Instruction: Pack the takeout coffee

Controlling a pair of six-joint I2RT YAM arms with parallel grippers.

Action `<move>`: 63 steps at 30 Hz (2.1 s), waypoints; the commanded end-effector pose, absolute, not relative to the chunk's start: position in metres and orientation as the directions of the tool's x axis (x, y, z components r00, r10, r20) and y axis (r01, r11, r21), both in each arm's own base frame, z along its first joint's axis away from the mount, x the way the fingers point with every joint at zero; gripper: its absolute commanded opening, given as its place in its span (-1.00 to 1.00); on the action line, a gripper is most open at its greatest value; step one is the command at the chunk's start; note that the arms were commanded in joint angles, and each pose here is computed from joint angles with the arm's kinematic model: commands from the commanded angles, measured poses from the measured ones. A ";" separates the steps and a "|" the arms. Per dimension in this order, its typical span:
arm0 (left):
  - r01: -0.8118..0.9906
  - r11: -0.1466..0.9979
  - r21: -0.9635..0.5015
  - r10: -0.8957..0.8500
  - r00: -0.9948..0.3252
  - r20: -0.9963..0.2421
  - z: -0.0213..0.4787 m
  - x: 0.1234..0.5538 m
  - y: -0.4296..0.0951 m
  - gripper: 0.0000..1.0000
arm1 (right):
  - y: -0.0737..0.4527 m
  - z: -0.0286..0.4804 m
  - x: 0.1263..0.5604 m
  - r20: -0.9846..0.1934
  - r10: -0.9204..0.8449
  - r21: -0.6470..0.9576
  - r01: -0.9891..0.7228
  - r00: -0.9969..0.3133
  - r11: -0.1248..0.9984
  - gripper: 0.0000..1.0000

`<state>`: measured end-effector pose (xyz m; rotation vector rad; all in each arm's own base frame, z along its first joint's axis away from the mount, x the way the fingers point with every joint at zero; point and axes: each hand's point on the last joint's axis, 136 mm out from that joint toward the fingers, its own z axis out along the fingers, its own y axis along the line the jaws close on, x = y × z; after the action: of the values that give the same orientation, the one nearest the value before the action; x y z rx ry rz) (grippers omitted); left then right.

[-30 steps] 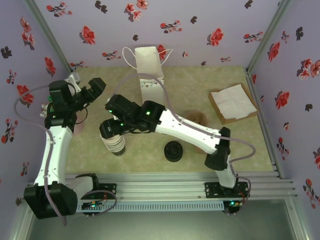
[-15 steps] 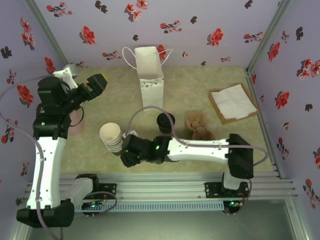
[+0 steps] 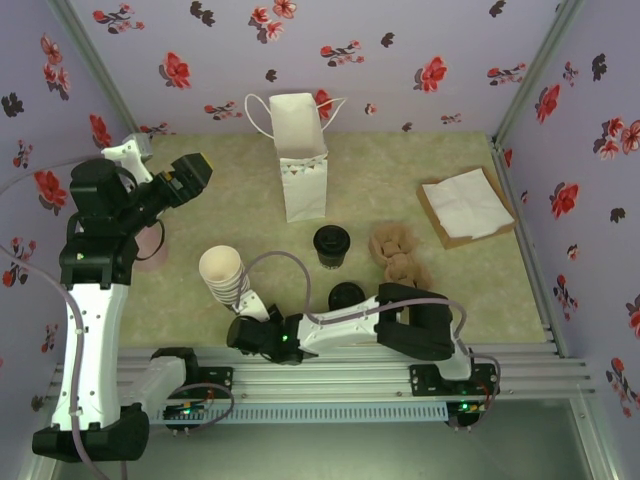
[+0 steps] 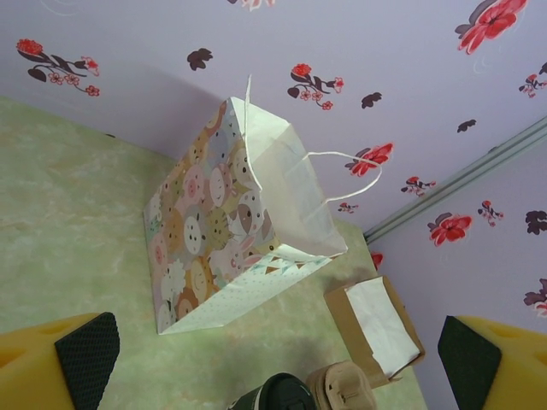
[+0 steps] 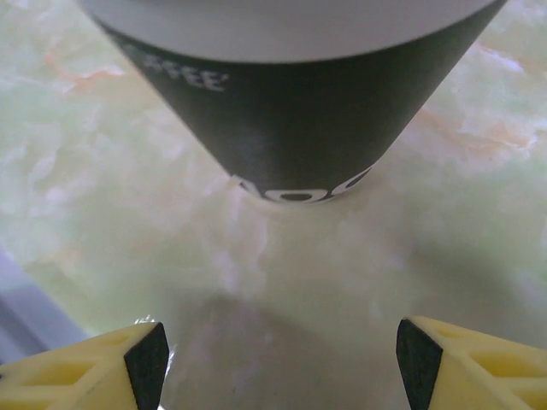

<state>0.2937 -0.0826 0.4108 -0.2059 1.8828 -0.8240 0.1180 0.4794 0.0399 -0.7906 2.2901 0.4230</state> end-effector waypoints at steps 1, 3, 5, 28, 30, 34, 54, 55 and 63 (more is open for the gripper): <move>0.244 0.764 -0.597 -0.464 -0.435 -0.771 0.419 0.291 -0.083 0.98 | 0.485 0.039 0.137 -0.742 -0.348 0.081 -0.592 -0.573 0.802 0.47; 0.244 0.763 -0.599 -0.465 -0.437 -0.770 0.419 0.291 -0.083 0.98 | 0.483 0.028 0.143 -0.733 -0.338 0.094 -0.580 -0.590 0.809 0.46; 0.243 0.763 -0.599 -0.464 -0.438 -0.770 0.418 0.292 -0.083 0.98 | 0.484 0.018 0.145 -0.722 -0.329 0.116 -0.574 -0.609 0.810 0.44; 0.247 0.761 -0.600 -0.468 -0.433 -0.771 0.423 0.295 -0.084 0.98 | 0.495 -0.051 0.221 -0.623 -0.265 0.184 -0.466 -0.736 0.865 0.38; 0.247 0.762 -0.599 -0.466 -0.433 -0.772 0.422 0.295 -0.084 0.98 | 0.499 -0.053 0.229 -0.622 -0.256 0.185 -0.456 -0.740 0.871 0.38; 0.246 0.762 -0.600 -0.467 -0.434 -0.771 0.421 0.295 -0.084 0.98 | 0.507 -0.059 0.240 -0.602 -0.249 0.206 -0.449 -0.758 0.870 0.37; 0.247 0.760 -0.601 -0.467 -0.434 -0.770 0.422 0.291 -0.084 0.98 | 0.516 -0.072 0.265 -0.574 -0.216 0.237 -0.413 -0.790 0.880 0.38; 0.247 0.761 -0.601 -0.467 -0.434 -0.770 0.422 0.291 -0.084 0.98 | 0.515 -0.072 0.265 -0.573 -0.213 0.239 -0.410 -0.791 0.880 0.38; 0.242 0.760 -0.603 -0.466 -0.443 -0.766 0.417 0.294 -0.085 0.98 | 0.496 -0.055 0.257 -0.580 -0.183 0.259 -0.392 -0.794 0.883 0.39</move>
<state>0.2967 -0.0832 0.4075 -0.2101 1.8952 -0.8252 0.2414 0.5533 0.0284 -0.4611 2.3018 0.6822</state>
